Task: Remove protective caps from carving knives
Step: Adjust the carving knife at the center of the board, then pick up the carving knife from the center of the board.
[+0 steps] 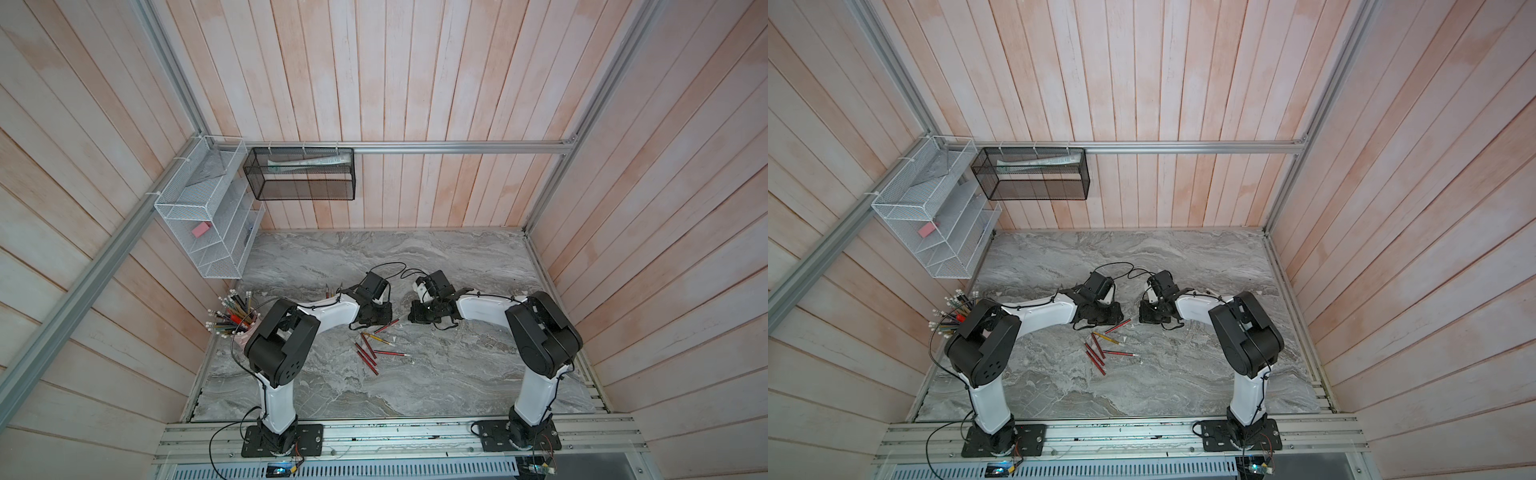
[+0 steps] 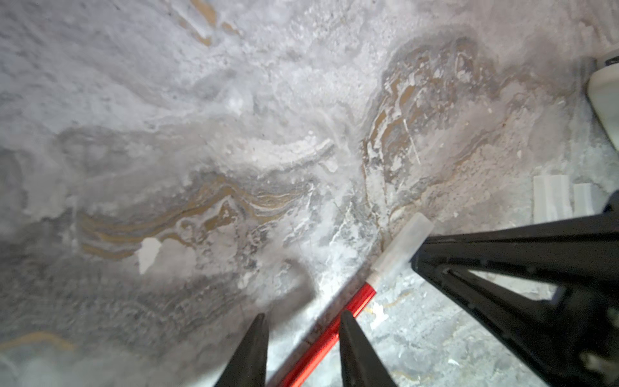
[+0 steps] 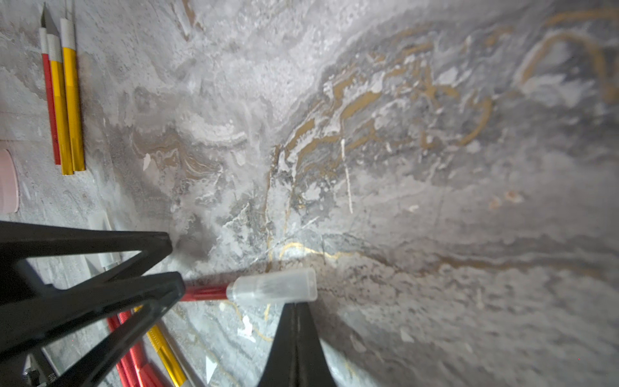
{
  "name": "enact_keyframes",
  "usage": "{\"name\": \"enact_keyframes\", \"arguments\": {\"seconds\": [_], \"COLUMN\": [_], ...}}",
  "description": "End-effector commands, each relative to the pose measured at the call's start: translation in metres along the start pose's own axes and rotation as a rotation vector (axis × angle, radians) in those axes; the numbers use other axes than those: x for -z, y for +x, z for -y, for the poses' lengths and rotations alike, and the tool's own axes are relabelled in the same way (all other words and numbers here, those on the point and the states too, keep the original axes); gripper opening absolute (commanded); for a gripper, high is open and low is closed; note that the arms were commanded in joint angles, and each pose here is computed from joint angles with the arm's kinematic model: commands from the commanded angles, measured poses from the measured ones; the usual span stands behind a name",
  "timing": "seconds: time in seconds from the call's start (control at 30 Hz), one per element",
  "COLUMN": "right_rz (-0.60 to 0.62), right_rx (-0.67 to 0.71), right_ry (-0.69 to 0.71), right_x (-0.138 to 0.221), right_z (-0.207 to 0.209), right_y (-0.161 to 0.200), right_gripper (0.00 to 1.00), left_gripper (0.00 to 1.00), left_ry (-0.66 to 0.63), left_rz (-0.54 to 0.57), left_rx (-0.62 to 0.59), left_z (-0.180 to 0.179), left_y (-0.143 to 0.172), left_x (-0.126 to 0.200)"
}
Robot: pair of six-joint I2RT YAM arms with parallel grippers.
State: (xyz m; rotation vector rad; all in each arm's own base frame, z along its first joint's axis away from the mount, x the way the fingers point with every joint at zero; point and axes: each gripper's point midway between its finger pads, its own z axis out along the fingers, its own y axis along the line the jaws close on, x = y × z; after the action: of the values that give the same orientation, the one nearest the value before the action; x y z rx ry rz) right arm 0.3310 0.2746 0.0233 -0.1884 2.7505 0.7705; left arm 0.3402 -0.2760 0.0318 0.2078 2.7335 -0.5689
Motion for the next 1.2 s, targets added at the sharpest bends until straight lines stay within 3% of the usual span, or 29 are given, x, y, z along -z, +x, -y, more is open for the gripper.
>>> {"name": "enact_keyframes", "arguments": {"seconds": [0.0,0.57,1.17], "right_rz": [-0.006,0.003,0.007], "right_rx": [0.006,-0.001,-0.013], "right_ry": [0.006,-0.007,-0.027], "right_x": [-0.001,-0.001,0.002], "right_z": [0.004,0.005,0.007], "right_y": [-0.003,-0.012,-0.01], "right_gripper": [0.0,0.0,0.0], "left_gripper": [0.38,0.45,0.32], "left_ry": [-0.064,-0.197,-0.287], "left_rz": [0.002,-0.049,-0.091], "left_rx": [-0.044,-0.181,-0.28], "left_z": [-0.008,-0.017,-0.015], "left_y": [0.008,0.031,0.044], "left_x": [0.006,-0.007,-0.025]}}
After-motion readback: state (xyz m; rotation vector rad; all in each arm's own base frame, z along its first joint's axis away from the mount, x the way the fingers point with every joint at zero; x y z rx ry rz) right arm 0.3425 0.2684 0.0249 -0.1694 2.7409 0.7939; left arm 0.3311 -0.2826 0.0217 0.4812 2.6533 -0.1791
